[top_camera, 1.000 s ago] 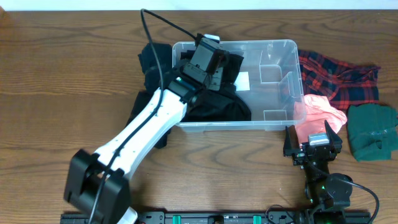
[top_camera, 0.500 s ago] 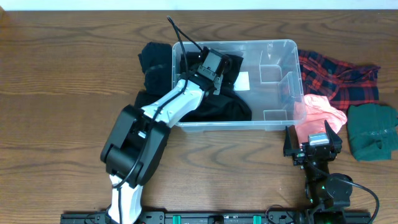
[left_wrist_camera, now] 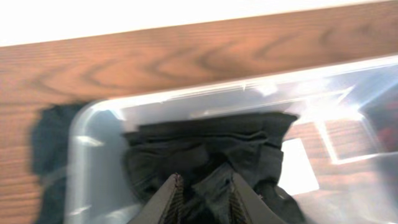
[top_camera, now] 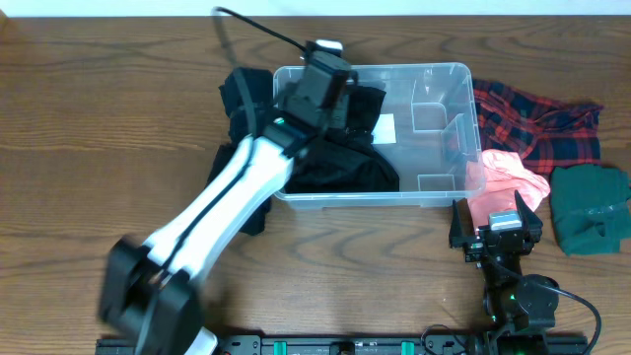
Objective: Pack container
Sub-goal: 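Open the left gripper and press the jacket down in the bin, then move the left gripper to the folded black garment and grasp it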
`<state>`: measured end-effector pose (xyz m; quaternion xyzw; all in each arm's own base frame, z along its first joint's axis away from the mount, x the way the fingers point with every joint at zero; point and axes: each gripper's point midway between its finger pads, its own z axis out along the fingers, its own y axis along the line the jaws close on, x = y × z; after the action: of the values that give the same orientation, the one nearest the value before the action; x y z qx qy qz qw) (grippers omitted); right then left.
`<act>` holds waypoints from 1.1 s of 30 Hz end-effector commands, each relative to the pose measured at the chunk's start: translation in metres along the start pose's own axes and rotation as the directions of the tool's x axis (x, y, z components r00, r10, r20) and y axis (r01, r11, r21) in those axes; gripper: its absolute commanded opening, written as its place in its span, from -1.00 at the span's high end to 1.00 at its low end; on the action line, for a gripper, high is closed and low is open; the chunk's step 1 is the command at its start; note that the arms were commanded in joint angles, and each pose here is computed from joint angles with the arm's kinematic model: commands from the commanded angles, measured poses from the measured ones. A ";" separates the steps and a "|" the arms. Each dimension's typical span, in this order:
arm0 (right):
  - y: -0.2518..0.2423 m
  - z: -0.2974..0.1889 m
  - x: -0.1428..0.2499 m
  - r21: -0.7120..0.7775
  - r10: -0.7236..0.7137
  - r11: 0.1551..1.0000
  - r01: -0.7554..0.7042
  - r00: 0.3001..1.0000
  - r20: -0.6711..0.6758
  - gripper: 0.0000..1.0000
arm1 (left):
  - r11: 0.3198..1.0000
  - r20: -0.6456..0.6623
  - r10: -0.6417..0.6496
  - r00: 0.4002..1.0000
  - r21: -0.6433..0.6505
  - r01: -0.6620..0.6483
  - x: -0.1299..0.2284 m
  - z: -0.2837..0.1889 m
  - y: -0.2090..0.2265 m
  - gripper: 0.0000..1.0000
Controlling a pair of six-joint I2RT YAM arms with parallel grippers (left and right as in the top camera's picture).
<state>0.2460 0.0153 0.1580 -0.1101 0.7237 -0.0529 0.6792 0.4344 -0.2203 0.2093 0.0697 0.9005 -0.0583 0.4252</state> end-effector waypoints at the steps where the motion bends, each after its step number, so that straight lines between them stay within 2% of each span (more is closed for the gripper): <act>1: -0.001 0.000 0.001 0.006 -0.009 1.000 0.009 1.000 -0.003 -0.98 | 0.998 0.016 0.014 1.000 -0.054 -0.013 -0.011 -0.027 0.024 0.49; 6: -0.001 0.000 0.001 0.006 -0.009 1.000 0.009 1.000 -0.003 -0.99 | 0.966 -0.097 0.000 0.995 -0.256 -0.025 0.011 -0.051 0.090 0.42; 9: -0.001 0.000 0.001 0.006 -0.009 1.000 0.009 1.000 -0.003 -0.99 | 0.942 -0.189 -0.037 0.981 -0.335 -0.029 0.031 -0.056 0.126 0.03; 11: -0.001 0.000 0.001 0.006 -0.009 1.000 0.009 1.000 -0.003 -0.99 | 0.925 -0.247 -0.070 0.966 -0.378 -0.029 0.044 -0.060 0.148 -0.45; 12: -0.001 0.000 0.001 0.006 -0.009 1.000 0.009 1.000 -0.003 -0.98 | 0.917 -0.270 -0.088 0.959 -0.397 -0.028 0.050 -0.063 0.159 -0.61; 16: -0.001 0.000 0.001 0.006 -0.009 1.000 0.009 1.000 -0.003 -0.98 | 0.887 -0.326 -0.175 0.929 -0.462 0.005 0.067 -0.073 0.195 -0.84; 19: -0.001 0.000 0.001 0.006 -0.009 1.000 0.009 1.000 -0.003 -0.99 | 0.892 -0.341 -0.244 0.908 -0.446 0.073 0.075 -0.073 0.208 -0.99; 26: -0.001 0.000 0.001 0.006 -0.009 1.000 0.009 1.000 -0.003 -0.98 | 0.889 -0.361 -0.358 0.861 -0.414 0.196 0.089 -0.069 0.229 -0.96; 33: -0.001 0.000 0.001 0.006 -0.009 1.000 0.009 1.000 -0.003 -0.99 | 0.912 -0.462 -0.345 0.817 -0.371 0.176 0.122 -0.062 0.230 -0.95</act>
<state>0.2460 0.0153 0.1579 -0.1102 0.7238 -0.0529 0.6791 0.3614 0.0325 0.1666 -0.1357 0.9683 0.0659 0.1993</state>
